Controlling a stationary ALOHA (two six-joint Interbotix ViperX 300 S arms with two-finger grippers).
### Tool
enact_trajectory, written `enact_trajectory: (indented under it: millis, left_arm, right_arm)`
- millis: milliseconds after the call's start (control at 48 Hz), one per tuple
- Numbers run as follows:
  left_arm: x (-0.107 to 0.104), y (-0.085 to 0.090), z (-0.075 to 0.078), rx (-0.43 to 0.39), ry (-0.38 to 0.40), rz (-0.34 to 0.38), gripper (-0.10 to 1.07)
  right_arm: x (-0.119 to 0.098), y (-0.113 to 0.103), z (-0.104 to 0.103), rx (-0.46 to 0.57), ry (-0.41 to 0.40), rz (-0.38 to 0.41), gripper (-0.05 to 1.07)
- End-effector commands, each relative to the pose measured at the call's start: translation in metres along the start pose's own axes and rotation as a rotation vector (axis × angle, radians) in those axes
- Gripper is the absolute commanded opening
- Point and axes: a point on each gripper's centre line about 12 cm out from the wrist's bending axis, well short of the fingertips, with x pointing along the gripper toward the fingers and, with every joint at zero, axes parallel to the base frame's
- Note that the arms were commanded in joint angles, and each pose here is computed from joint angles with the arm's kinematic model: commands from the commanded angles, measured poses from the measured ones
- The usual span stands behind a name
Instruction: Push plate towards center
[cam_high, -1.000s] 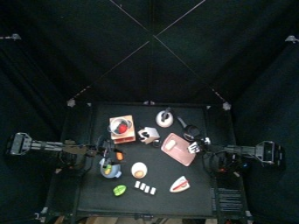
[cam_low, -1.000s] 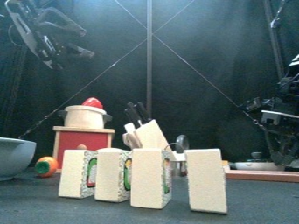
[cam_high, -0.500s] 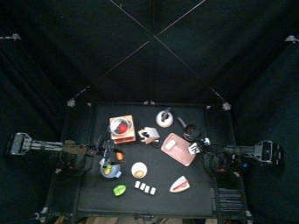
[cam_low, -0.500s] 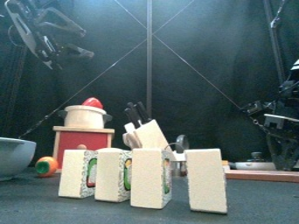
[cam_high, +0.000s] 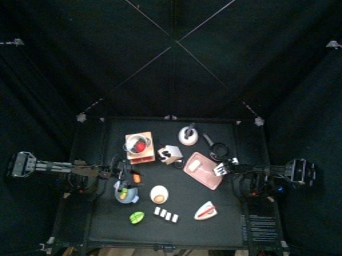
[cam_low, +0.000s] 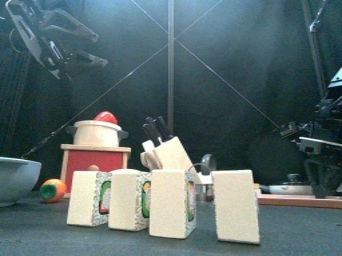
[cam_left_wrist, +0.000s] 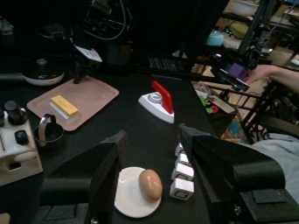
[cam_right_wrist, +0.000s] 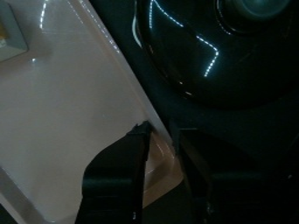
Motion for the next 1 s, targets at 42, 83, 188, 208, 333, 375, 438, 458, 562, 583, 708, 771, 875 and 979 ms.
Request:
enact_trajectory:
  millis: [42, 83, 188, 208, 333, 375, 438, 458, 562, 583, 708, 771, 875, 979]
  left_arm:
    - [0.001, -0.001, 0.003, 0.0, -0.009, -0.003, 0.87]
    - [0.001, -0.001, 0.003, 0.0, -0.009, -0.003, 0.87]
    - [0.001, -0.001, 0.003, 0.0, -0.007, -0.003, 0.87]
    - [0.001, -0.001, 0.003, -0.002, -0.007, -0.003, 0.87]
    - [0.001, -0.001, 0.003, -0.008, -0.011, -0.001, 0.87]
    - [0.001, 0.0, 0.003, -0.012, -0.01, 0.0, 0.87]
    - [0.001, 0.0, 0.003, -0.014, -0.011, 0.001, 0.87]
    - [0.001, 0.0, 0.003, -0.015, -0.009, 0.001, 0.87]
    - [0.001, -0.001, 0.003, -0.015, -0.009, -0.001, 0.87]
    - [0.001, -0.001, 0.003, -0.016, -0.009, 0.0, 0.87]
    - [0.001, 0.0, 0.002, -0.017, -0.008, 0.002, 0.87]
    - [0.001, -0.001, 0.003, -0.016, -0.011, 0.0, 0.87]
    - [0.0, -0.001, 0.002, -0.016, -0.009, 0.0, 0.87]
    - [0.001, -0.001, 0.003, -0.016, -0.009, -0.002, 0.87]
  right_arm:
    - [0.005, 0.006, -0.005, 0.037, 0.041, 0.009, 0.6]
    - [0.004, 0.008, -0.007, 0.043, 0.051, 0.018, 0.59]
    - [0.001, 0.02, -0.014, 0.043, 0.072, 0.05, 0.58]
    - [0.0, 0.022, -0.015, 0.041, 0.074, 0.057, 0.58]
    - [-0.006, 0.036, -0.024, 0.038, 0.107, 0.091, 0.58]
    - [-0.008, 0.041, -0.027, 0.039, 0.119, 0.101, 0.58]
    - [-0.012, 0.049, -0.031, 0.033, 0.139, 0.112, 0.58]
    - [-0.013, 0.051, -0.032, 0.03, 0.143, 0.116, 0.58]
    - [-0.018, 0.063, -0.038, 0.01, 0.166, 0.132, 0.58]
    - [-0.019, 0.065, -0.04, 0.007, 0.172, 0.134, 0.58]
    - [-0.026, 0.082, -0.047, -0.011, 0.201, 0.162, 0.58]
    - [-0.028, 0.09, -0.05, -0.026, 0.21, 0.175, 0.58]
    - [-0.031, 0.106, -0.055, -0.058, 0.225, 0.192, 0.58]
    - [-0.031, 0.121, -0.057, -0.087, 0.23, 0.199, 0.58]
